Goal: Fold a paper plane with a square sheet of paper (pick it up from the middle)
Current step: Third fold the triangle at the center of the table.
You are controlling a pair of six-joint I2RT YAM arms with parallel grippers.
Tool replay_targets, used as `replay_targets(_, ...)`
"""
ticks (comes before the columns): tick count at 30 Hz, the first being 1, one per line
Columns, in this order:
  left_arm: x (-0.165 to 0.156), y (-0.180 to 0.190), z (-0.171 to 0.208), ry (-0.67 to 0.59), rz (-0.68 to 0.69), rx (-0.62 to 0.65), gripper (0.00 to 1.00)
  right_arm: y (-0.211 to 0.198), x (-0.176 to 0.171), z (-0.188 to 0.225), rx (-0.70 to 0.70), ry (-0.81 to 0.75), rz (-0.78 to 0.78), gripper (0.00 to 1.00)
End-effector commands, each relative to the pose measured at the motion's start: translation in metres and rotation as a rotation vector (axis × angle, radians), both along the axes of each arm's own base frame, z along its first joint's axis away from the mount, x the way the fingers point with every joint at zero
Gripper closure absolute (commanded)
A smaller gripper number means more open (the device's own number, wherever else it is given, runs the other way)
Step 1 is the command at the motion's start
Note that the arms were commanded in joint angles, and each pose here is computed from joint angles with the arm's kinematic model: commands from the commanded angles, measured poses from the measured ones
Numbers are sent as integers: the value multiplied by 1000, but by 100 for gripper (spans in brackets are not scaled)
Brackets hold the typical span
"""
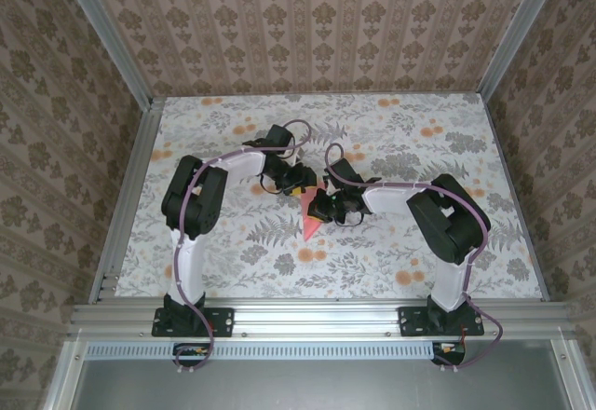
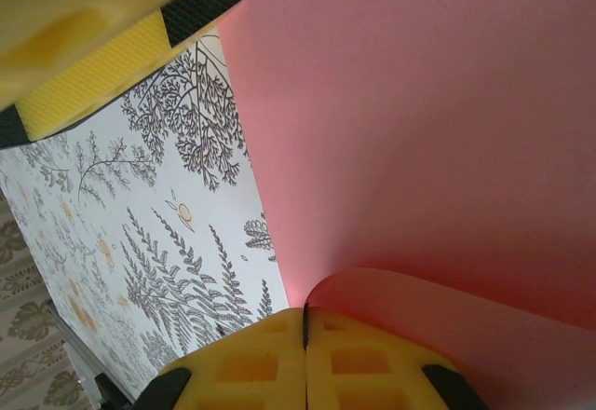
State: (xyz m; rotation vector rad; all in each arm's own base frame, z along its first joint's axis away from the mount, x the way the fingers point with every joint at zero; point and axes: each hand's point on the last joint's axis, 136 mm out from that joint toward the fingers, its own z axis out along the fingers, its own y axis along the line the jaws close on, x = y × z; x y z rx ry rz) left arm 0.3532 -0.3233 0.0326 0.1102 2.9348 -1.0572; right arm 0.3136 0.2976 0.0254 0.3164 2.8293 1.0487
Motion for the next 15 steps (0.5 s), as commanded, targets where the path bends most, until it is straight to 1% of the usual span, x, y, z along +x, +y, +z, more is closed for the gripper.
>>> replay_targets(1,-16,2,-21,63,-33,48,54,-3,-2,-8,-40,14,4,91)
replay_targets(15,-15,3,-22,61,-31,59,54,-11,-4,-12,-82,15,-8,90)
